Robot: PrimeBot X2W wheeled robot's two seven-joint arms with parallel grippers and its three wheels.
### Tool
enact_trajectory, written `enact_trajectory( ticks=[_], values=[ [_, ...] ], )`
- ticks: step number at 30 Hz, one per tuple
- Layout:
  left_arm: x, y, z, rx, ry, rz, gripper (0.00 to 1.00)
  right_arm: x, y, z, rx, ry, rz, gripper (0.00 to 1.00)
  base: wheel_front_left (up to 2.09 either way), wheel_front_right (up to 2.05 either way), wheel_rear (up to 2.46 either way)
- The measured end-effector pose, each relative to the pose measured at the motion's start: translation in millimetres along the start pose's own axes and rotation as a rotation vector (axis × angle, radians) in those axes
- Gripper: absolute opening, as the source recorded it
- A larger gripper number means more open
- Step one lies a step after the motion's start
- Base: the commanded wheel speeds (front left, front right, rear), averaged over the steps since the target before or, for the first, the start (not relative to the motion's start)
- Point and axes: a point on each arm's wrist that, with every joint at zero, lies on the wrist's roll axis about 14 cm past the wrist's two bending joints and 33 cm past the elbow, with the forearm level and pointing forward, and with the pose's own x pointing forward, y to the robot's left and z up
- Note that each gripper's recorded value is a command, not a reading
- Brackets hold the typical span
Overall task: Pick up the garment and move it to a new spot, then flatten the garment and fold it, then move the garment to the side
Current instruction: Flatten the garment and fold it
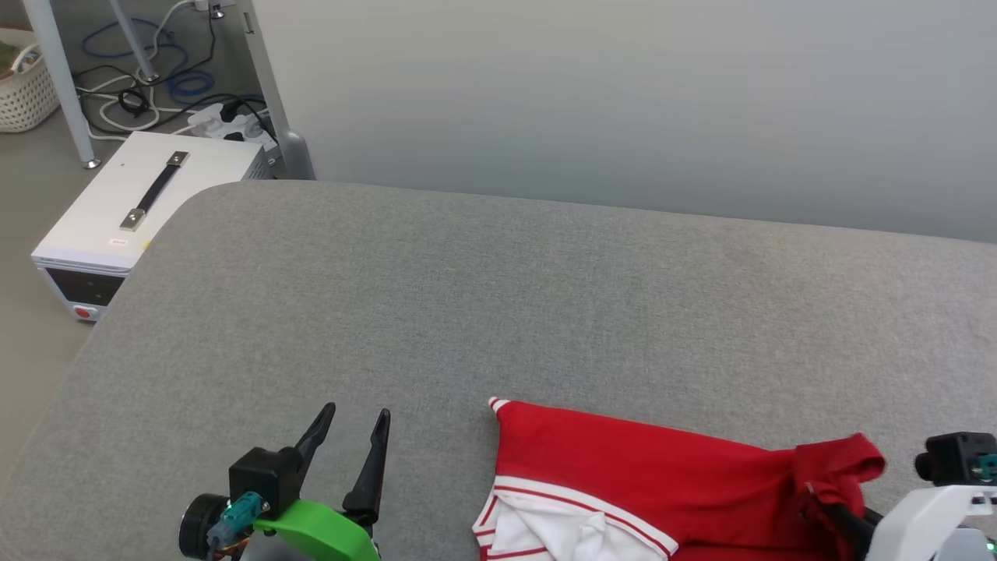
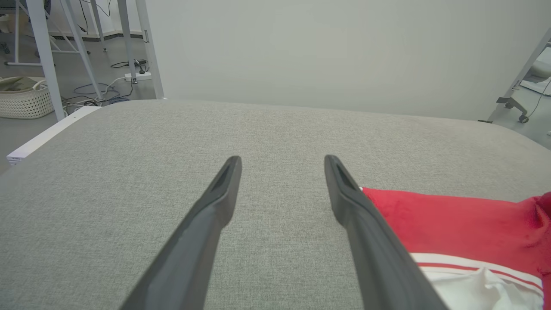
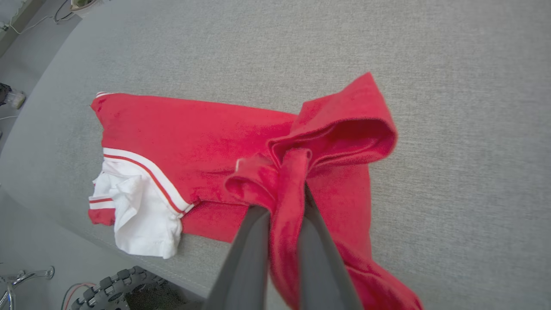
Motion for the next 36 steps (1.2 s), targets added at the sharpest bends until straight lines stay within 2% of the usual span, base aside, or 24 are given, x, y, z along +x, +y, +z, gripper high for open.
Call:
enact_trajectory(
  ticks=[12,22,27,36],
  values=[
    [-17,24,4,-0.001,-0.018,0.085,1.0,27,114,1,0.087,0.009,0.283,0.0,0.0,0.0,0.0],
    [-29,45,4,0.001,-0.016,0.162,1.0,50,178,-6,0.104,0.07,0.469,0.0,0.0,0.0,0.0],
    [-34,51,0,-0.005,-0.006,0.186,1.0,67,194,-19,0.093,0.107,0.501,0.0,0.0,0.0,0.0],
    [-40,59,-7,-0.013,0.016,0.225,1.0,100,193,-38,0.097,0.148,0.469,0.0,0.0,0.0,0.0]
  ],
)
